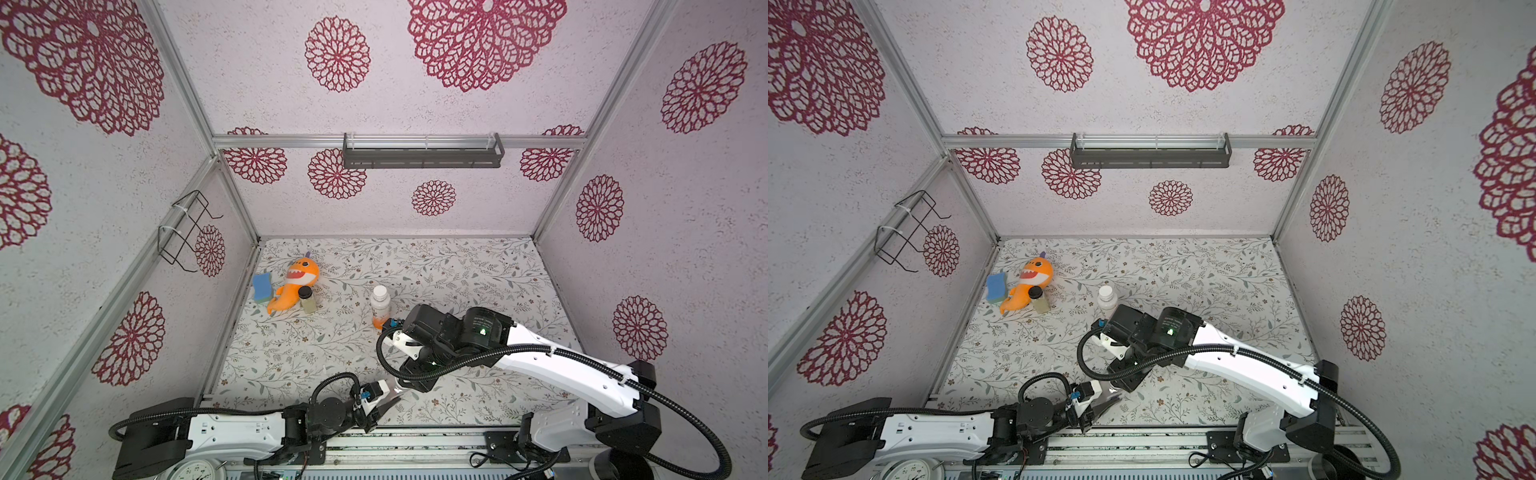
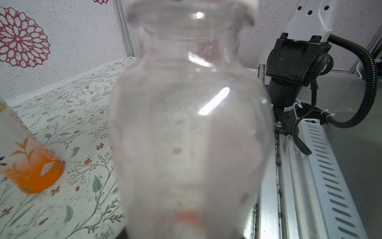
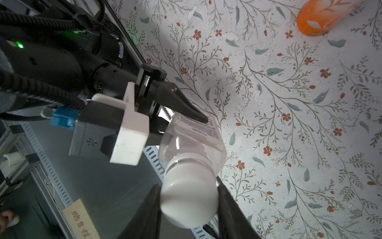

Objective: Screw on the bottle caps
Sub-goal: Close the bottle cap on the plastic bottle.

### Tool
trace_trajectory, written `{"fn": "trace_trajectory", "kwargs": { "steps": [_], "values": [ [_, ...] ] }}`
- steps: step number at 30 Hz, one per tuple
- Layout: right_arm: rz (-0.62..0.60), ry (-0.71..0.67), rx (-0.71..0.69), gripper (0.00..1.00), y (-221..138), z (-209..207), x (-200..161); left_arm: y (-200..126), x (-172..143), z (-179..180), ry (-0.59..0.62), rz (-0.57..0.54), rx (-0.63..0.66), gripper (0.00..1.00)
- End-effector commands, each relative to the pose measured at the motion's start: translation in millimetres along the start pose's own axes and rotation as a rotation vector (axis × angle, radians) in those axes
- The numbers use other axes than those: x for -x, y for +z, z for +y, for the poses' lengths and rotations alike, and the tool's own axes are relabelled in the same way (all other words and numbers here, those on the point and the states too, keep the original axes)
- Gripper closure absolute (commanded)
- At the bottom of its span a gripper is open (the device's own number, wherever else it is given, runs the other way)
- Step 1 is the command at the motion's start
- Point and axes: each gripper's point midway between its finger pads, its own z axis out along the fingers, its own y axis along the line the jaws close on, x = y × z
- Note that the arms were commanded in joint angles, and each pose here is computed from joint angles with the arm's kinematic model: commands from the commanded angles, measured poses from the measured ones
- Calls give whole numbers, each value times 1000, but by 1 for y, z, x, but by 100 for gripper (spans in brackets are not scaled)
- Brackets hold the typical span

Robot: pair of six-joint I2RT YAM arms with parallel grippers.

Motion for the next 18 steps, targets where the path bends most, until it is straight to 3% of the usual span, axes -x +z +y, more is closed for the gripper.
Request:
{"fn": "trace_trajectory", "kwargs": {
  "steps": [1,18],
  "values": [
    [20,-11,-10,58,-1,3,-2,-1,34,2,-36,-120,5,62],
    [71,-22,19,57,11,11,-4,-1,35,3,-32,-128,12,62]
  ]
}}
